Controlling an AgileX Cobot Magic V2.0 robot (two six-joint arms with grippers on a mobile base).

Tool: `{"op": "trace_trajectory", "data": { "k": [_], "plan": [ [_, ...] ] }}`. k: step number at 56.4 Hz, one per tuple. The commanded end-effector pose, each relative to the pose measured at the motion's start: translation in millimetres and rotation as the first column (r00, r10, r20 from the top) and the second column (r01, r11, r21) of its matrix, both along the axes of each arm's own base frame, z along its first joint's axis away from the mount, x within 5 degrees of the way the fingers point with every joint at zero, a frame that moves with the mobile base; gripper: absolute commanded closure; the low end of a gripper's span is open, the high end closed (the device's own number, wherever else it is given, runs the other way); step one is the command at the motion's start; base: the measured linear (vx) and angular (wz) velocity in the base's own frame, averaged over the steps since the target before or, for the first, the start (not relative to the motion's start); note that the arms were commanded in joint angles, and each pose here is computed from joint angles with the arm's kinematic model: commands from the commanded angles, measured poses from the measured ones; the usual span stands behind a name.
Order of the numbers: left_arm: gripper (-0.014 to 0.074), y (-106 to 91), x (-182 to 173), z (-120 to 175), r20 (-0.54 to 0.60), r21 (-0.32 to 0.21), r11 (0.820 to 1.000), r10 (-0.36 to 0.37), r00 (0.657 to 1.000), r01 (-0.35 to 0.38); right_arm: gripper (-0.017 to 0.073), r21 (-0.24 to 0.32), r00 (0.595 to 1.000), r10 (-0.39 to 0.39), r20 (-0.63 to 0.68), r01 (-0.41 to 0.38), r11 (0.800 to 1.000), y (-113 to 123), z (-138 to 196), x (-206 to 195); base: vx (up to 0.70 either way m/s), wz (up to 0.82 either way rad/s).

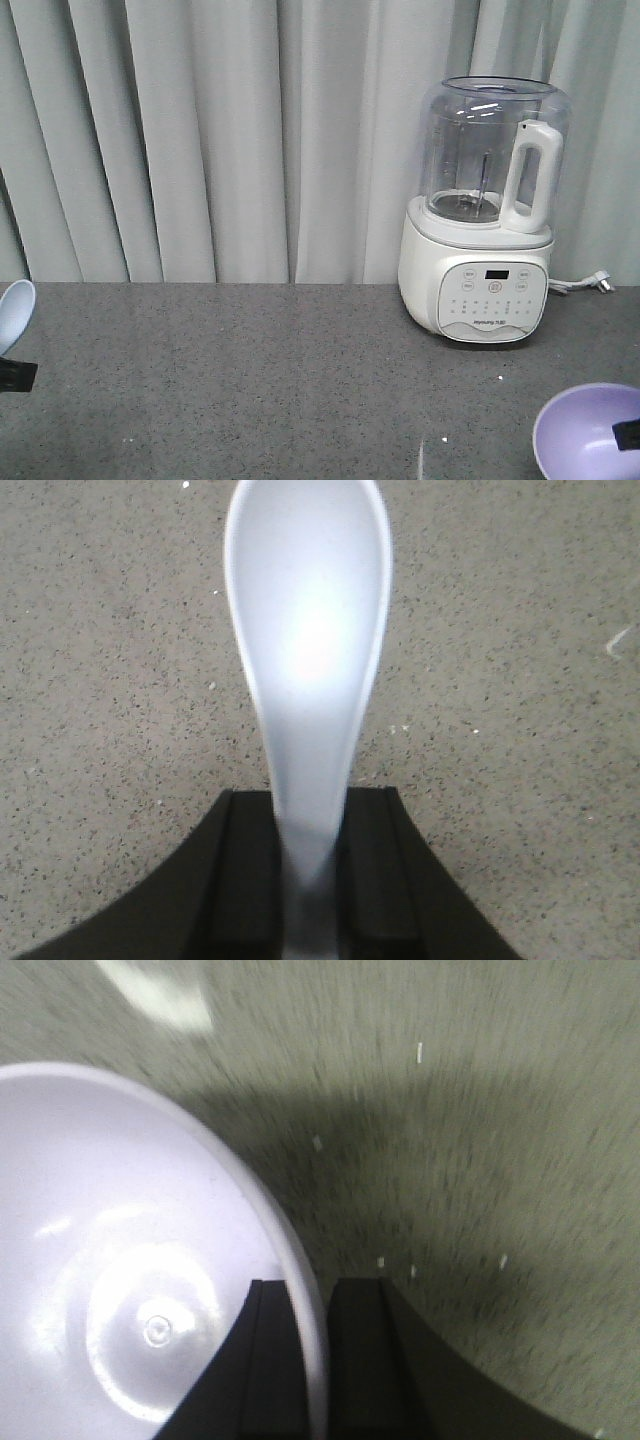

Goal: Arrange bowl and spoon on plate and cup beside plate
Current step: 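Lift both held items and drive the base to the blue plate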

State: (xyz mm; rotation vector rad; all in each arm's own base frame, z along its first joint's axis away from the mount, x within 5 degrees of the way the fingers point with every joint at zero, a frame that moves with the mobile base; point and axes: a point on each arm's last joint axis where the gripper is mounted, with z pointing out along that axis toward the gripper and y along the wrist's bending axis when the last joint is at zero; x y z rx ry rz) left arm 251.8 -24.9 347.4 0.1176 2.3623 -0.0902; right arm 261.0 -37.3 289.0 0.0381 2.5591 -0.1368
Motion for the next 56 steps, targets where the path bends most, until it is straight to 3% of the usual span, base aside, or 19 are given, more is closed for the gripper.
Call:
{"op": "trace_trajectory", "data": {
  "k": [1, 6, 13, 22, 28, 33, 39, 56],
  "plan": [
    [0.06, -2.0, -10, 33, 0.18, -0.052, 0.999, 0.006, 0.984, 0.003, 0.0571, -0.041, 0.959, 0.089, 0.268, -0.081, 0.996, 15, 52, -18, 0.0, 0.0],
    [0.06, -0.5, -25, 47, 0.254, -0.057, 0.998, 0.009, 0.967, 0.005, 0.0571, -0.063, 0.905, 0.155, 0.396, -0.141, 0.988, 28, 80, -42, 0.0, 0.0],
    [0.06, 2.9, -58, 61, 0.39, -0.07, 0.998, 0.021, 0.92, 0.007, 0.0571, -0.112, 0.776, 0.217, 0.592, -0.187, 0.976, 39, 108, -84, 0.0, 0.0],
    [0.06, 7.5, -103, 53, 0.515, -0.086, 0.996, 0.036, 0.856, 0.01, 0.0571, -0.091, 0.654, 0.196, 0.731, -0.192, 0.977, 43, 104, -132, 0.0, 0.0],
    [0.06, 11.2, -135, 49, 0.622, -0.089, 0.996, 0.045, 0.782, 0.014, 0.0568, -0.105, 0.598, 0.197, 0.777, -0.185, 0.977, 44, 97, -158, 0.0, 0.0],
    [0.06, 12.9, -151, 44, 0.671, -0.096, 0.995, 0.053, 0.74, 0.016, 0.0568, -0.112, 0.584, 0.198, 0.787, -0.18, 0.977, 43, 90, -167, 0.0, 0.0],
    [0.06, 13.8, -159, 39, 0.694, -0.1, 0.995, 0.058, 0.717, 0.017, 0.0568, -0.114, 0.575, 0.198, 0.794, -0.179, 0.977, 43, 89, -170, 0.0, 0.0],
    [0.06, 13.8, -160, 38, 0.688, -0.099, 0.995, 0.056, 0.723, 0.017, 0.0568, -0.113, 0.571, 0.196, 0.798, -0.177, 0.978, 43, 90, -170, 0.0, 0.0]
  ]
}}
